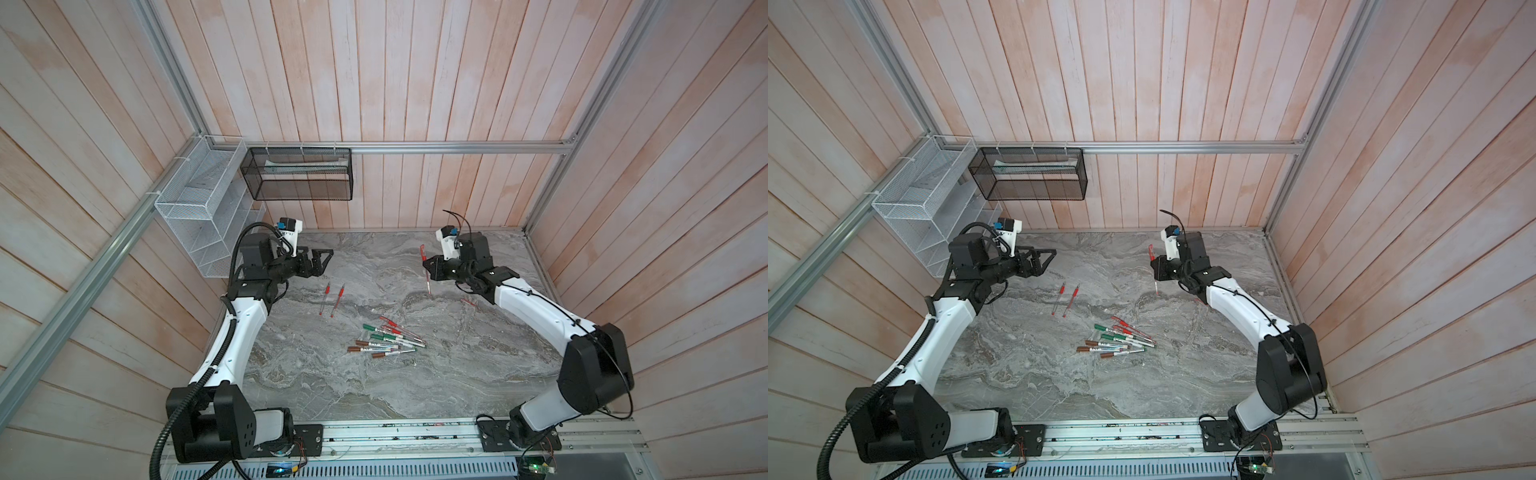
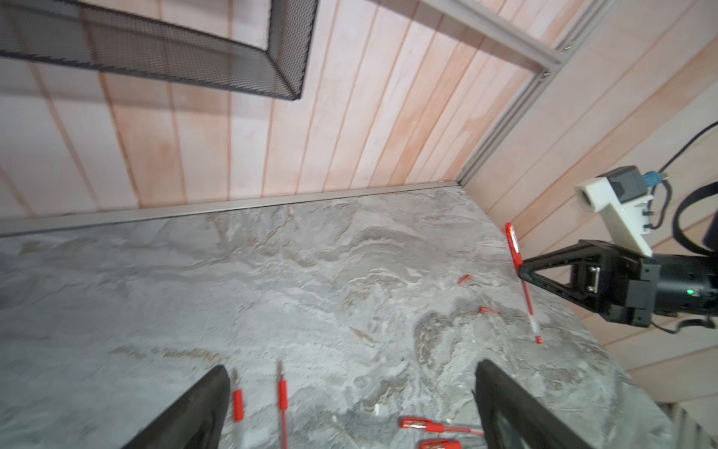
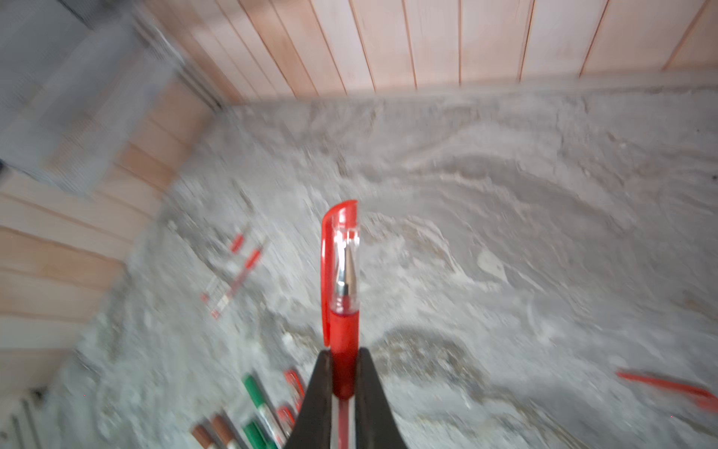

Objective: Remove pen caps from pens
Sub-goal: Pick up the pen from the center of the table.

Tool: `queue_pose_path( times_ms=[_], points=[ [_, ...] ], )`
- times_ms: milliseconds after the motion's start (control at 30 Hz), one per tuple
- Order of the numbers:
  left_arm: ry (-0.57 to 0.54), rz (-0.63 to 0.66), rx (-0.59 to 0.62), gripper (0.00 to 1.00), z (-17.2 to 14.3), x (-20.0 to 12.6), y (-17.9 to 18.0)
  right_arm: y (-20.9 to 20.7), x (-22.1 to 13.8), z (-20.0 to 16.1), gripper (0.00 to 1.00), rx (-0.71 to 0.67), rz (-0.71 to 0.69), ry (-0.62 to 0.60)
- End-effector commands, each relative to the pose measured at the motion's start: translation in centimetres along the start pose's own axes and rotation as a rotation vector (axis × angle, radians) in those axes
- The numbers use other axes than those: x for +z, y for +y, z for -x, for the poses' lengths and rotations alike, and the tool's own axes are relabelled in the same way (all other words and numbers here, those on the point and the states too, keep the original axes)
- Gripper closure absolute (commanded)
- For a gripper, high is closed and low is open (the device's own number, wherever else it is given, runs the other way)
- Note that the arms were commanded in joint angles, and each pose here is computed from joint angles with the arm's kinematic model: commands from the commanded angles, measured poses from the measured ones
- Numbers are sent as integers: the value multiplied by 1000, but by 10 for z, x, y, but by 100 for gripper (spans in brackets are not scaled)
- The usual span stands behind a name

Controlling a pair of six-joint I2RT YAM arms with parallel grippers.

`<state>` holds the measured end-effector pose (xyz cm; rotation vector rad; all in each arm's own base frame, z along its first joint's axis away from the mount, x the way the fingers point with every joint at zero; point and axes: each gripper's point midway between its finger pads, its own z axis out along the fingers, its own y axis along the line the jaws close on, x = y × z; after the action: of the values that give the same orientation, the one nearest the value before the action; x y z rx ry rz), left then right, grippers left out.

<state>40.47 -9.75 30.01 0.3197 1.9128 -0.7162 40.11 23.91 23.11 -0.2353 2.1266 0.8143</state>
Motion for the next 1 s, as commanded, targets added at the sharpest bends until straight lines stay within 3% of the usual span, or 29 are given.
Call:
queue_pose_path(
  times_ms=[0, 233, 367, 667, 967],
  points=[
    [-8, -130, -78, 1, 7, 13, -21, 28, -9, 16, 100, 150, 202, -136],
    [-26, -403, -258, 1, -14, 22, -59, 60, -32, 22, 100, 343, 465, -310],
    [-44, -518, -265, 1, -30, 17, -76, 75, -26, 12, 100, 427, 594, -317],
    [81, -552, -154, 1, -70, 41, -105, 114, -6, 3, 100, 516, 818, -255],
    [135, -580, -146, 14, -83, 55, -123, 136, 14, -10, 100, 528, 875, -197]
  ],
)
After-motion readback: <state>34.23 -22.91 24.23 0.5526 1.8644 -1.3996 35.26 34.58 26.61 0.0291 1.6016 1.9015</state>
